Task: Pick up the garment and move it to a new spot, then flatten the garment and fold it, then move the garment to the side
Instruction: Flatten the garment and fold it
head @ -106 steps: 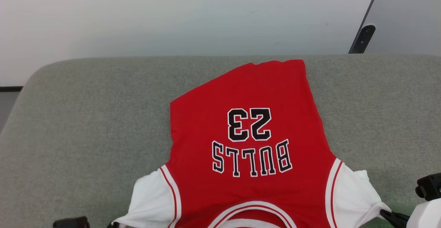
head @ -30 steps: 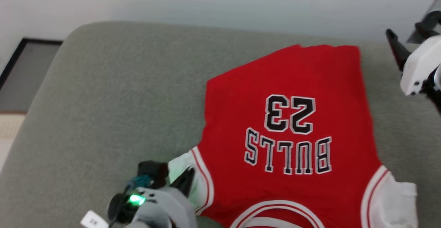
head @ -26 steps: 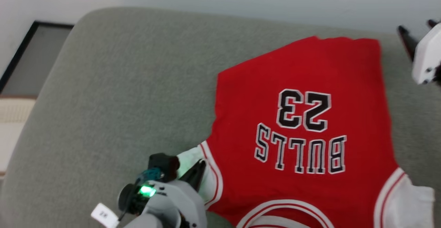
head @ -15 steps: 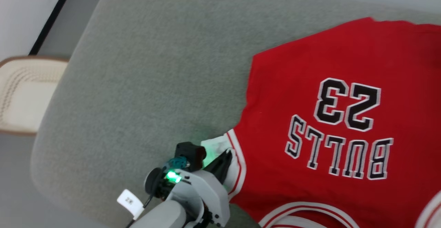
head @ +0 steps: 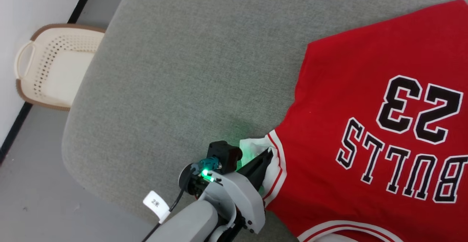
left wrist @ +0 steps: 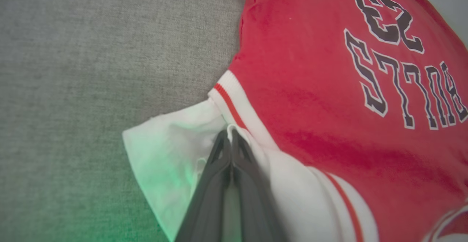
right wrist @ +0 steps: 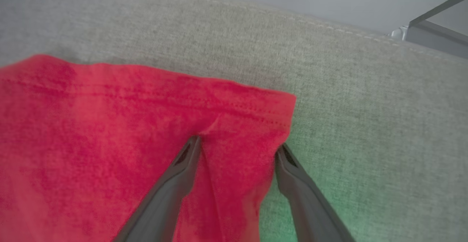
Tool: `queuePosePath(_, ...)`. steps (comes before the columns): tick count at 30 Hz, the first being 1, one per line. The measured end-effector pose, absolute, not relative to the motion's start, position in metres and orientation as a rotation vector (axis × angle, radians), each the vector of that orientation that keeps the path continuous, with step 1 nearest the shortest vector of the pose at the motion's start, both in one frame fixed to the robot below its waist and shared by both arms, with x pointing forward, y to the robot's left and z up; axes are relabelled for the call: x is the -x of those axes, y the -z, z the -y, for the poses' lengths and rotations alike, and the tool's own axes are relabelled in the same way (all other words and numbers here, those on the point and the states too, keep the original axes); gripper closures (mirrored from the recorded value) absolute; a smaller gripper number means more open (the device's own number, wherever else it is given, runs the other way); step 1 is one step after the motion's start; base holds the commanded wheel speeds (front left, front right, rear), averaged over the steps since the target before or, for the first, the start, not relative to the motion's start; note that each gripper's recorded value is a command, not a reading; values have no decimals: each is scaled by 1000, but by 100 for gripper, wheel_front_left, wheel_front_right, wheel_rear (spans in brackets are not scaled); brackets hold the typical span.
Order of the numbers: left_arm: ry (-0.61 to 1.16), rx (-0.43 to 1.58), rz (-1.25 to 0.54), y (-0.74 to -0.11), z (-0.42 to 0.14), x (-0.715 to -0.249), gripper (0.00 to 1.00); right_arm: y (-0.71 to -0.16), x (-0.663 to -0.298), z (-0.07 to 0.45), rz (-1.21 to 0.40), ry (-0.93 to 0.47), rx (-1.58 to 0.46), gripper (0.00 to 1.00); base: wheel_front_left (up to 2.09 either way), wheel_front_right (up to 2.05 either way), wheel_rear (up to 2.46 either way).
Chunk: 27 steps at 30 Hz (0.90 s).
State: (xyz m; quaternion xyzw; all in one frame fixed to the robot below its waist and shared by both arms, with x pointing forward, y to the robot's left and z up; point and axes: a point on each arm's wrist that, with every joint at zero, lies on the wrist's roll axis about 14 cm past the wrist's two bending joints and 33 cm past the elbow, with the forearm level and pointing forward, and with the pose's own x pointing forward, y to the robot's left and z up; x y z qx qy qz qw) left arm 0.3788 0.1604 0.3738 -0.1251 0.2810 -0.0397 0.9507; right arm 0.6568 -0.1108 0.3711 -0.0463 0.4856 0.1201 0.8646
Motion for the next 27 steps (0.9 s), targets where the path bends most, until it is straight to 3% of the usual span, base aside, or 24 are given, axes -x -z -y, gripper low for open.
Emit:
queuePosePath(1,76,257,-571,-373,-161,-379,100,-369,-656,111,-1033,-251,104,0,0,0,0)
queuePosePath(2,75,261,-573,-372,-161,-378,100,-367,-656,111,-1043,-249,104,56,0,0,0)
queuePosePath(3,73,262,-575,-371,-162,-378,100,-367,-656,111,-1048,-247,101,100,0,0,0)
queuePosePath(17,68,258,-559,-371,-170,-384,100,-391,-650,106,-946,-240,59,100,0,0,0)
queuePosePath(27,48,230,-554,-376,-185,-382,100,-403,-611,109,-958,-258,93,100,0,0,0)
